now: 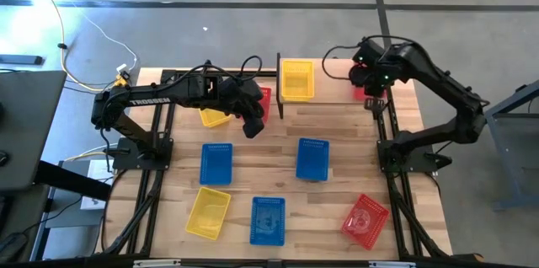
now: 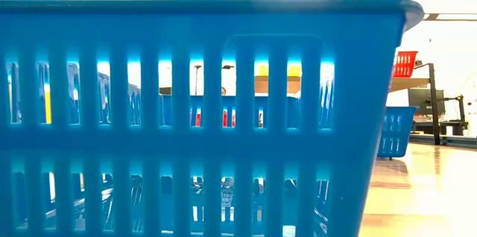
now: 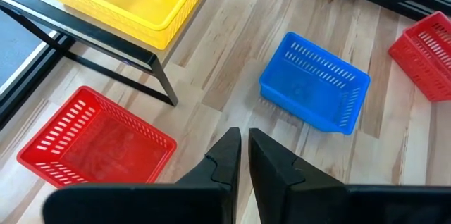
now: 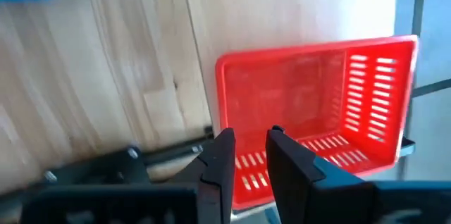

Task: Stack baskets on shelf by color
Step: Put the right blue bin on the shelf

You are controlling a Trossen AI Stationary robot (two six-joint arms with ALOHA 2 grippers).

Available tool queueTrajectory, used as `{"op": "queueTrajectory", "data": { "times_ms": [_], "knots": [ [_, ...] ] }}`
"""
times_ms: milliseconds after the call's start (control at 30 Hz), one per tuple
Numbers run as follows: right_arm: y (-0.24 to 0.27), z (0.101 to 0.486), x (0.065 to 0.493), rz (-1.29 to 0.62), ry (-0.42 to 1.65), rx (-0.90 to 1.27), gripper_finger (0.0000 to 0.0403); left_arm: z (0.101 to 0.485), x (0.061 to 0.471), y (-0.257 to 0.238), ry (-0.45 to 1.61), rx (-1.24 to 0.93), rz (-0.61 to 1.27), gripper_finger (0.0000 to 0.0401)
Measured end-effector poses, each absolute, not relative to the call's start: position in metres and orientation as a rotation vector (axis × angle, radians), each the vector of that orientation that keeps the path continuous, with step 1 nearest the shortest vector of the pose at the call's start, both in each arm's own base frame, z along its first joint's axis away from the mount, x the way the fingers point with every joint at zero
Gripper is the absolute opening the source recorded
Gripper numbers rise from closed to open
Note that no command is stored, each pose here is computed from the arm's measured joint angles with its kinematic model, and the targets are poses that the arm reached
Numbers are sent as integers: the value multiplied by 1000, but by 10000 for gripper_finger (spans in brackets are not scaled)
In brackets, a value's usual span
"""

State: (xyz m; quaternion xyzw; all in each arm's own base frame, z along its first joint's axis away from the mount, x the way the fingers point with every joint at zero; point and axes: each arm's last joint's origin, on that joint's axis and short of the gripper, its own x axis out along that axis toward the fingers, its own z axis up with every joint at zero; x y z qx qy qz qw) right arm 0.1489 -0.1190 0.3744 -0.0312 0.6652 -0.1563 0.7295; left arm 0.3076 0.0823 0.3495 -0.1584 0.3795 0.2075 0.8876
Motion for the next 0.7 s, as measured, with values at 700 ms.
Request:
{"op": "queueTrajectory", "data": {
  "times_ms": [700],
  "knots": [
    [-74, 411, 149, -528, 1131, 352, 69, 354, 331, 51, 656, -305, 326, 102]
  ]
}}
